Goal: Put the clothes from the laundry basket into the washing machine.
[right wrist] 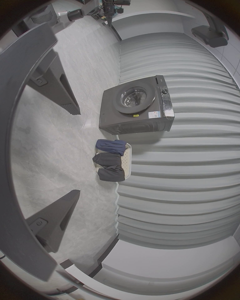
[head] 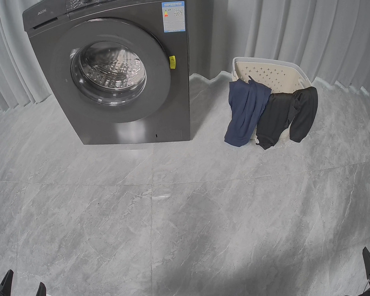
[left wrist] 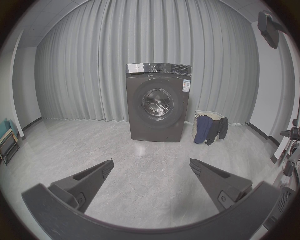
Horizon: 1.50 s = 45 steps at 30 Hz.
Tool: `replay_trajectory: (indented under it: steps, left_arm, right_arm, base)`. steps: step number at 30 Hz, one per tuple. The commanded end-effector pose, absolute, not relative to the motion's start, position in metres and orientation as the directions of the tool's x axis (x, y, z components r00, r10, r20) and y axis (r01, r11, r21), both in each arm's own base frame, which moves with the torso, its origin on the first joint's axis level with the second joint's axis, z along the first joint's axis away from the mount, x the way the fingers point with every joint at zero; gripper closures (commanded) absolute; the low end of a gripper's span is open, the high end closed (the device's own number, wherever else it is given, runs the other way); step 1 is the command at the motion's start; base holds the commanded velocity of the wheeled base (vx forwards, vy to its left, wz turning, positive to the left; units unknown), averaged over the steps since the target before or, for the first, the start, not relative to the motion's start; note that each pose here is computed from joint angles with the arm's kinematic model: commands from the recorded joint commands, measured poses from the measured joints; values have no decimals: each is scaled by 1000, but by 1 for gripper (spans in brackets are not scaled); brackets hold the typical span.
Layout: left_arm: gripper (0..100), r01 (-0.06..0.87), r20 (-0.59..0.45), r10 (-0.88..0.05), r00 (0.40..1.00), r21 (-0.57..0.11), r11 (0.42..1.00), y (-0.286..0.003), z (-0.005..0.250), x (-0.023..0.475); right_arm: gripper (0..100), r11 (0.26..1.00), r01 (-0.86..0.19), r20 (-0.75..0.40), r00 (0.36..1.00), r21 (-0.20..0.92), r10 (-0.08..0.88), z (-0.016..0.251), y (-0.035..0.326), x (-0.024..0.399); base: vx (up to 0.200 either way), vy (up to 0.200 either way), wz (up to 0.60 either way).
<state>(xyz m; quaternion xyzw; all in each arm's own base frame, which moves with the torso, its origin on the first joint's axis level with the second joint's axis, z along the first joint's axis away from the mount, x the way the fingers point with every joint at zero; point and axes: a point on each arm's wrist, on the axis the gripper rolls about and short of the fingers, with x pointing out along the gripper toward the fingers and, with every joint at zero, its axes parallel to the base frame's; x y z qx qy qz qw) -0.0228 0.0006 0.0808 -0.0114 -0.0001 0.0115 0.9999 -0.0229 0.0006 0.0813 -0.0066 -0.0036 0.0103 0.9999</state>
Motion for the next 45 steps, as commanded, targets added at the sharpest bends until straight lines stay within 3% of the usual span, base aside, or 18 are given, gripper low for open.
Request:
replay_trajectory:
  steps: [1, 6, 21, 35, 45]
  left_arm:
    - [0, -23, -2, 23, 1000, -23, 999, 1, 76, -23]
    - [0, -23, -5, 23, 1000, -23, 999, 1, 75, -23]
    - [0, -23, -3, 23, 1000, -28, 999, 1, 76, -23]
    - [0, -26, -2, 26, 1000, -31, 999, 1, 76, -23]
    - [0, -26, -2, 26, 1000, -31, 999, 1, 76, -23]
  right_arm:
    - [0, 1000, -21, 5, 1000, -14, 21, 76, 1, -23]
    - [0, 1000, -21, 5, 1000, -14, 21, 76, 1, -23]
    - [0, 1000, -21, 5, 1000, -14, 21, 76, 1, -23]
    - [0, 1000, -17, 5, 1000, -11, 17, 76, 1, -23]
    - [0, 1000, -17, 5, 1000, -11, 17, 76, 1, -23]
  base:
    - [0, 0, 0]
    - [0, 0, 0]
    - [200, 0, 0]
    - [0, 0, -129]
    - [200, 0, 0]
